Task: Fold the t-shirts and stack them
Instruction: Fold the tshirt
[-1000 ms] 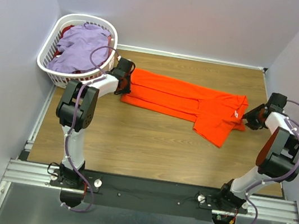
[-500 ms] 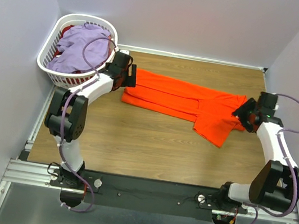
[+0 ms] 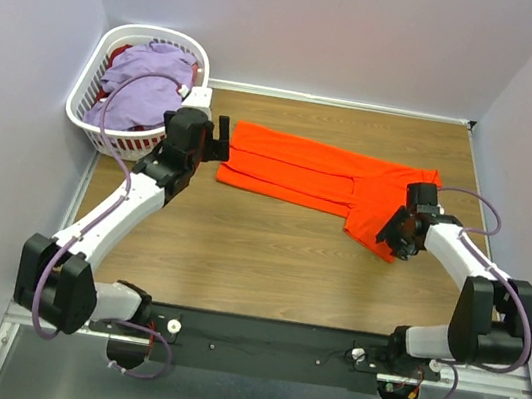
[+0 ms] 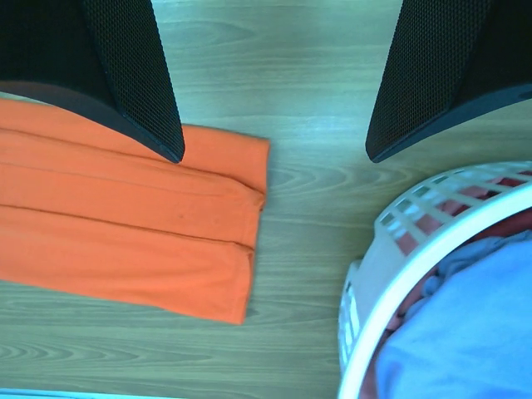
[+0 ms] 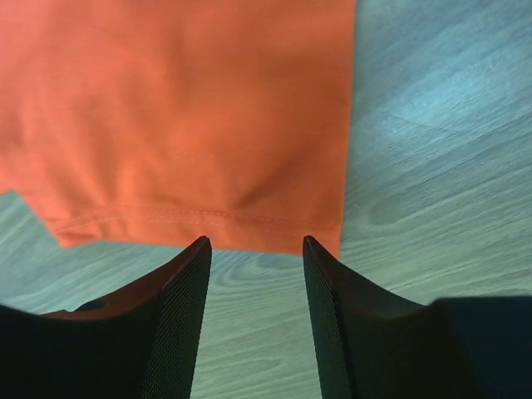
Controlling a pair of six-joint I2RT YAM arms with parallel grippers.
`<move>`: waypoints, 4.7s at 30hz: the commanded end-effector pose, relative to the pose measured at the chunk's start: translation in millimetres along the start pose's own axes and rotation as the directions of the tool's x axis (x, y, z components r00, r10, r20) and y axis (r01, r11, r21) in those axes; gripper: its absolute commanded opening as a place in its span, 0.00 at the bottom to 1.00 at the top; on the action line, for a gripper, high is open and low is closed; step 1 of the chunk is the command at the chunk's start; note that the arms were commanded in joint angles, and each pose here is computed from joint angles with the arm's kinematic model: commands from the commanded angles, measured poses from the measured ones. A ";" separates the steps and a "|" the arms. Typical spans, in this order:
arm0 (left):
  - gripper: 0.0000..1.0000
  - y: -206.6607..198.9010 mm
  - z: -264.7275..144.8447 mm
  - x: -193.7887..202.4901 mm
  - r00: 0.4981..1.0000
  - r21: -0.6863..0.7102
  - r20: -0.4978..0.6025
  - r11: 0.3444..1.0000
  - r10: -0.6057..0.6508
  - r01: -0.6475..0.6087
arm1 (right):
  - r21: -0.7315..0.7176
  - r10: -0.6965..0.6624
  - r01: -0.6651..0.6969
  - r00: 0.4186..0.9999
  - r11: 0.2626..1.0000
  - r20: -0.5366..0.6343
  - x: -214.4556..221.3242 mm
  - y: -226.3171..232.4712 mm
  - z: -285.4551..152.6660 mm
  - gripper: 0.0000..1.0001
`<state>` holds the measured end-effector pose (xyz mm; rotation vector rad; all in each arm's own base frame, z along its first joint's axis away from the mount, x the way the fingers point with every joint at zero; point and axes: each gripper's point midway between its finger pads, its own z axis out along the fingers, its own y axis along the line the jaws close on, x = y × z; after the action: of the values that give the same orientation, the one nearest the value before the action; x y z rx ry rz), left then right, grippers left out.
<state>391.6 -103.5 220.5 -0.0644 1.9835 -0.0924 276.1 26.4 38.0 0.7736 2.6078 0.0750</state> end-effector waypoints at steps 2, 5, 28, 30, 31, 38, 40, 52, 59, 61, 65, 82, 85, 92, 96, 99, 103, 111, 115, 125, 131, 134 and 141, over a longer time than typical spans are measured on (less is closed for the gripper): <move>0.98 17.5 -9.6 4.8 0.999 -0.056 0.045 0.998 0.010 -0.007 | 0.071 0.035 -0.035 0.999 0.997 0.001 4.2 -9.2 17.1 0.53; 0.98 18.9 -8.9 6.7 0.999 -0.064 0.038 0.998 0.016 -0.013 | 0.071 0.039 -0.039 0.999 0.997 -0.001 4.9 -8.5 23.2 0.50; 0.98 21.3 -0.5 12.3 0.999 -0.089 0.011 0.996 0.033 -0.032 | 0.029 -0.016 0.011 0.988 1.000 0.155 -64.8 22.6 -5.2 0.01; 0.98 21.1 0.6 13.4 0.999 -0.090 0.008 0.995 0.032 -0.032 | 0.022 -0.008 0.004 0.982 1.000 0.187 -85.1 34.2 -7.3 0.01; 0.98 22.3 1.8 14.5 0.999 -0.095 0.004 0.995 0.035 -0.034 | 0.020 -0.006 0.002 0.980 1.000 0.199 -92.7 39.0 -7.7 0.01; 0.98 24.0 5.6 21.3 0.999 -0.108 -0.015 0.993 0.042 -0.043 | 0.015 -0.002 -0.001 0.971 1.000 0.240 -144.3 74.5 11.6 0.01; 0.98 23.9 6.7 23.2 0.999 -0.106 -0.022 0.993 0.043 -0.045 | 0.016 -0.009 0.005 0.970 1.000 0.245 -153.9 80.9 19.1 0.01; 0.98 24.0 17.1 37.1 0.996 -0.116 -0.069 0.991 0.059 -0.067 | 0.019 -0.040 0.036 0.958 0.999 0.283 -207.0 117.5 61.0 0.01; 0.98 24.0 23.5 47.0 0.993 -0.121 -0.102 0.990 0.066 -0.078 | 0.018 0.010 -0.015 0.961 1.000 0.277 -219.9 114.1 80.0 0.01; 0.98 23.5 26.8 52.9 0.990 -0.120 -0.125 0.989 0.070 -0.085 | 0.022 0.054 -0.062 0.959 0.998 0.278 -227.3 104.9 86.0 0.01; 0.98 22.6 28.5 55.9 0.988 -0.115 -0.134 0.990 0.071 -0.087 | 0.013 0.082 -0.089 0.959 0.996 0.271 -229.7 101.4 88.9 0.08; 0.97 0.1 43.5 73.3 0.976 -0.015 -0.208 0.998 0.062 -0.067 | -0.159 -0.081 0.135 0.948 0.978 0.309 -199.5 130.0 8.4 0.48; 0.95 -12.3 49.0 81.5 0.967 0.027 -0.252 0.999 0.031 -0.025 | -0.327 -0.171 0.273 0.936 0.905 0.308 -161.9 168.8 -14.3 0.45; 0.82 -38.5 63.2 92.3 0.950 0.102 -0.311 0.994 -0.013 0.047 | -0.662 -0.367 0.428 0.899 0.615 0.240 -55.6 268.1 -24.2 0.33; 0.76 -43.0 70.4 99.7 0.941 0.101 -0.337 0.993 -0.030 0.068 | -0.719 -0.445 0.451 0.869 0.528 0.218 -13.6 304.8 -9.2 0.24; 0.76 -45.5 76.2 107.7 0.932 0.095 -0.359 0.992 -0.041 0.080 | -0.759 -0.484 0.434 0.856 0.485 0.180 12.6 326.4 1.1 0.20; 0.76 -44.0 78.6 115.1 0.927 0.083 -0.372 0.993 -0.042 0.078 | -0.772 -0.510 0.427 0.846 0.471 0.157 30.6 339.0 17.7 0.19; 0.76 -41.2 78.1 114.1 0.930 0.073 -0.366 0.995 -0.032 0.063 | -0.755 -0.507 0.432 0.848 0.493 0.154 29.8 347.4 44.2 0.18; 0.76 -39.3 77.8 116.8 0.928 0.065 -0.372 0.996 -0.030 0.059 | -0.740 -0.511 0.441 0.846 0.509 0.152 30.4 349.1 59.7 0.18; 0.76 -41.7 73.4 113.7 0.930 0.075 -0.367 0.996 -0.014 0.045 | -0.659 -0.493 0.499 0.842 0.563 0.217 6.5 347.9 83.2 0.18; 0.76 -51.6 73.9 111.9 0.930 0.101 -0.368 0.994 -0.009 0.050 | -0.601 -0.459 0.532 0.840 0.596 0.289 -27.7 349.2 85.1 0.21; 0.76 -56.1 79.3 106.2 0.932 0.109 -0.361 0.992 -0.013 0.056 | -0.591 -0.456 0.552 0.830 0.589 0.320 -36.7 350.2 75.1 0.25; 0.55 -71.4 104.1 108.5 0.921 0.133 -0.390 0.989 0.000 0.056 | -0.564 -0.448 0.558 0.828 0.609 0.337 -40.4 333.6 55.2 0.27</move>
<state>436.5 -173.7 98.0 -0.0084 2.3339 -0.2469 499.7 294.6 33.1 -0.2203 2.3362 0.7433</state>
